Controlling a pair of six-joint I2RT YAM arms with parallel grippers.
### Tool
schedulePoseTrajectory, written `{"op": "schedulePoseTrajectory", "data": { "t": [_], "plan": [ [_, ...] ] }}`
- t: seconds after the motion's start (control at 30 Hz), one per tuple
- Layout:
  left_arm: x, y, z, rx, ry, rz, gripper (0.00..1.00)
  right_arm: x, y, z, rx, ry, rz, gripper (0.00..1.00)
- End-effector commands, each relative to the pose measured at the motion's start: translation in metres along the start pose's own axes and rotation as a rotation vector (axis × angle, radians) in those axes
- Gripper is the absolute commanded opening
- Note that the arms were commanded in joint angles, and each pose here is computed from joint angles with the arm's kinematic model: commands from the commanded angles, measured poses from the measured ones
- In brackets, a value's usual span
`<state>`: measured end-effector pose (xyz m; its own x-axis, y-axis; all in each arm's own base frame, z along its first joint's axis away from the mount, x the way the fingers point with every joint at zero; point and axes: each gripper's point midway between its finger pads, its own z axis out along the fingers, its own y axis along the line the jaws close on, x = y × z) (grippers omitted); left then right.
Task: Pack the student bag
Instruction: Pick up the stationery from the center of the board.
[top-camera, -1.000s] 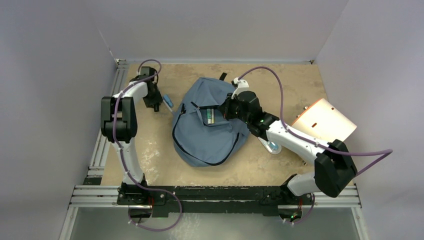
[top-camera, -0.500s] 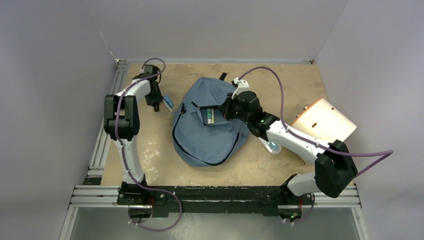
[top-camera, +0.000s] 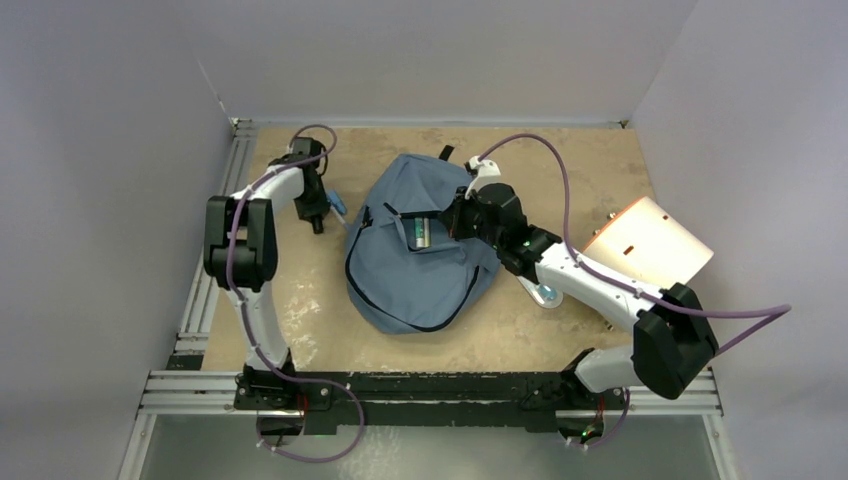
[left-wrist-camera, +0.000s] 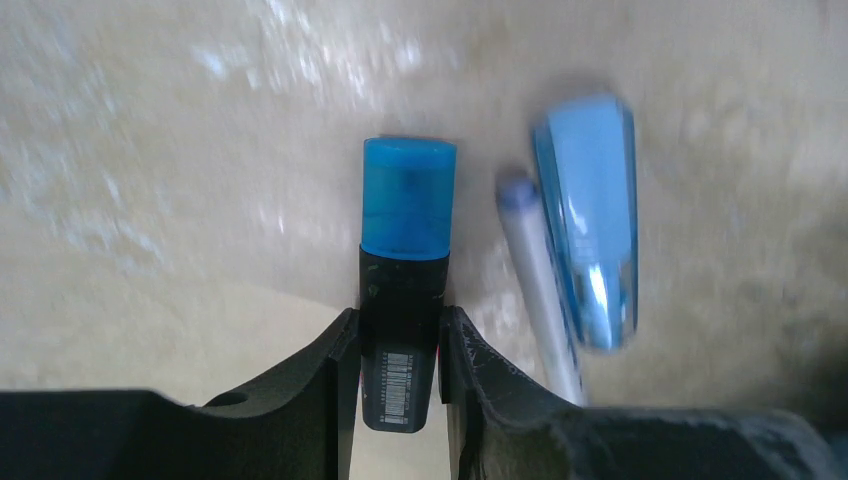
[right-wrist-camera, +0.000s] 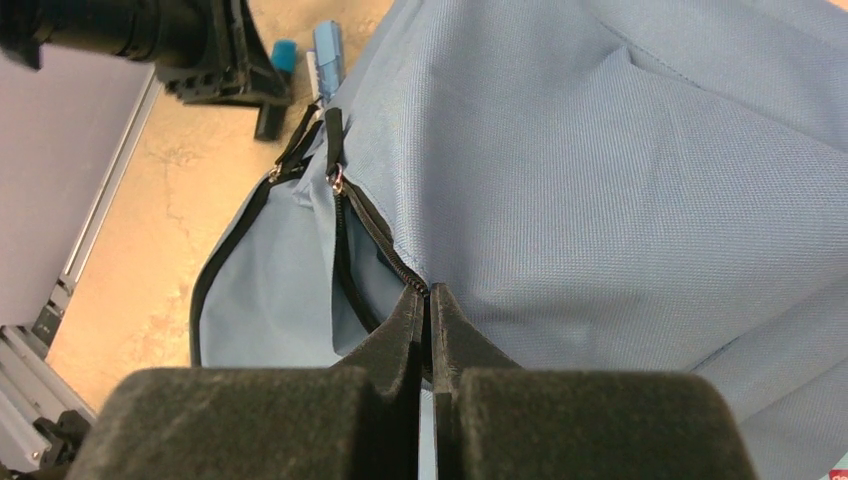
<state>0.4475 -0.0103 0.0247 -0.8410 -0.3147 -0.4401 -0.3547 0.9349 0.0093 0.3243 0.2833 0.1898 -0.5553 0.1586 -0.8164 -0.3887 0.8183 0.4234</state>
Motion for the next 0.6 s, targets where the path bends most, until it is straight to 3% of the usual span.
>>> {"op": "schedulePoseTrajectory", "data": {
  "t": [0.0,0.13,0.4,0.57],
  "plan": [
    [0.008,-0.026,-0.061,0.124,-0.057,-0.009,0.18,-0.041,0.016,-0.003,-0.029,-0.129,-0.026,0.0],
    [0.032,-0.037,-0.098,0.195,-0.082,-0.018,0.18,-0.047,0.014,0.001,-0.005,-0.143,-0.023,0.0],
    [0.061,-0.02,-0.168,0.294,-0.163,-0.108,0.17,-0.059,0.022,0.004,-0.015,-0.166,-0.014,0.0],
    [0.082,-0.035,-0.208,0.475,-0.153,-0.108,0.17,-0.059,0.025,0.008,-0.03,-0.165,0.01,0.0]
  ]
}}
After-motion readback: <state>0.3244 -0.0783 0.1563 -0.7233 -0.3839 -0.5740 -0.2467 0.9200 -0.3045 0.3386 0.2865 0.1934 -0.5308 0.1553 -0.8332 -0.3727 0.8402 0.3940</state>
